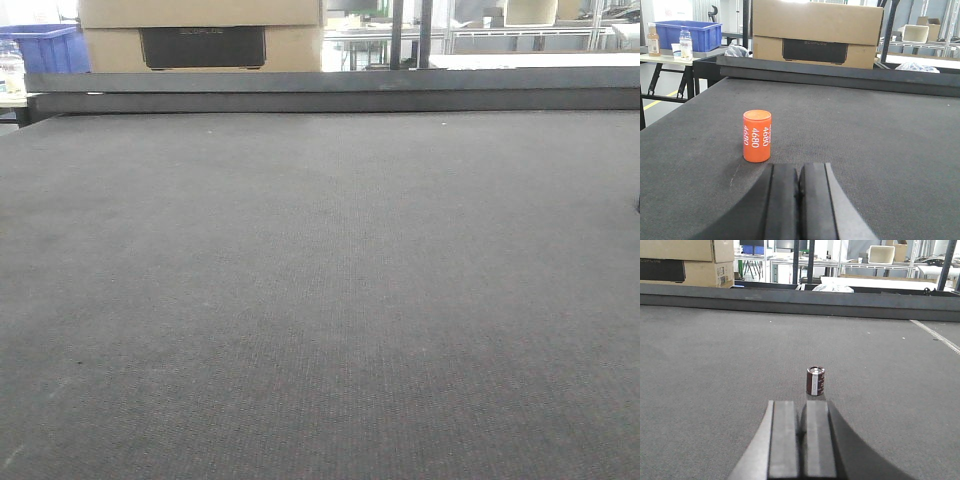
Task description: Place cylindrical capacitor in blue bin on shelf
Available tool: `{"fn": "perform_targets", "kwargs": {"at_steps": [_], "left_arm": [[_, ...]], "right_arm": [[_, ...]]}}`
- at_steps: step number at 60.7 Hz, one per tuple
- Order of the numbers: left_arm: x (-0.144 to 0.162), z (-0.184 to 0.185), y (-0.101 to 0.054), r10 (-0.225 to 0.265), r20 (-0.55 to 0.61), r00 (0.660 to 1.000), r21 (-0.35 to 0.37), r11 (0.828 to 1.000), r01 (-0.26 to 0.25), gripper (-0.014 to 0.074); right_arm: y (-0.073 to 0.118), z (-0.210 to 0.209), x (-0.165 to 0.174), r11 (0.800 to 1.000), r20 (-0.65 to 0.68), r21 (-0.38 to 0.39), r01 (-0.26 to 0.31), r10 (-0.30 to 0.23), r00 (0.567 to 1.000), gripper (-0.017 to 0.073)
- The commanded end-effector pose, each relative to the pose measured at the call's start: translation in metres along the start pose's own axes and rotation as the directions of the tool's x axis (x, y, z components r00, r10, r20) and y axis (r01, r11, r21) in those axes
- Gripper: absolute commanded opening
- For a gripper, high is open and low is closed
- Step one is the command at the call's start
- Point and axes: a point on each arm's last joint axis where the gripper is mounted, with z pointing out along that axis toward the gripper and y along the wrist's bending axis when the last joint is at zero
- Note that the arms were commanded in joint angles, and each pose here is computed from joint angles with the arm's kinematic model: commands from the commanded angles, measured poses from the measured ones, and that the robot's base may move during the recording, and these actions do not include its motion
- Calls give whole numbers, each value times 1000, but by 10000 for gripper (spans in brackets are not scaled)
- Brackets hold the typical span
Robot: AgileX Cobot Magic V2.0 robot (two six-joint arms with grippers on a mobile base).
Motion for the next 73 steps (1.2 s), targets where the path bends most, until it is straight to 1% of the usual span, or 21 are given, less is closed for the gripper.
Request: {"fn": "perform_targets", "kwargs": {"at_steps": [1,22,34,35,39,42,50,55,60,63,66,69,73], "left_arm": [[-3,0,0,-4,25,1000,4,1000,4,-111],[-3,0,0,-4,26,1000,4,1000,4,-111],[-5,-1,0,-5,52,999,5,1000,4,-111],[-7,-1,0,-5,69,998,6,1000,4,-111],[-9,-1,-1,-5,93,996,7,1000,4,-111],[-10,-1,-1,-22,109,994,9,1000,21,-111],[-15,-2,-1,-22,155,988,12,1000,21,-111],[-20,-3,-1,-27,215,976,15,1000,24,-111],[-21,-3,-1,-45,221,974,17,999,42,-111],[-31,-4,-1,-45,233,971,19,999,42,-111],[-43,-7,-2,-43,247,968,21,999,39,-111],[-55,-10,-3,-39,261,964,22,999,34,-111],[-78,-16,-4,-13,272,962,19,1000,9,-111]], "right_arm": [[0,0,-2,1000,27,2,5,-5,1000,-162],[0,0,-2,1000,27,2,5,-5,1000,-162],[0,0,-4,1000,39,4,5,-6,999,-162],[0,0,-4,1000,44,4,5,-6,999,-162],[-1,-1,-6,1000,72,8,5,-6,997,-162],[-1,-1,-9,1000,94,11,5,-6,996,-162],[-2,-2,-15,1000,168,21,4,-7,986,-162],[-3,-3,-22,999,247,32,1,-9,969,-162],[-4,-5,-27,999,301,39,-7,-5,954,-162],[-4,-5,-29,999,320,42,-8,-6,947,-162],[-4,-5,-28,999,308,38,-24,11,951,-162],[-3,-7,-37,999,311,32,-25,14,950,-162],[-2,-12,-56,999,326,20,-32,24,945,-162]]}}
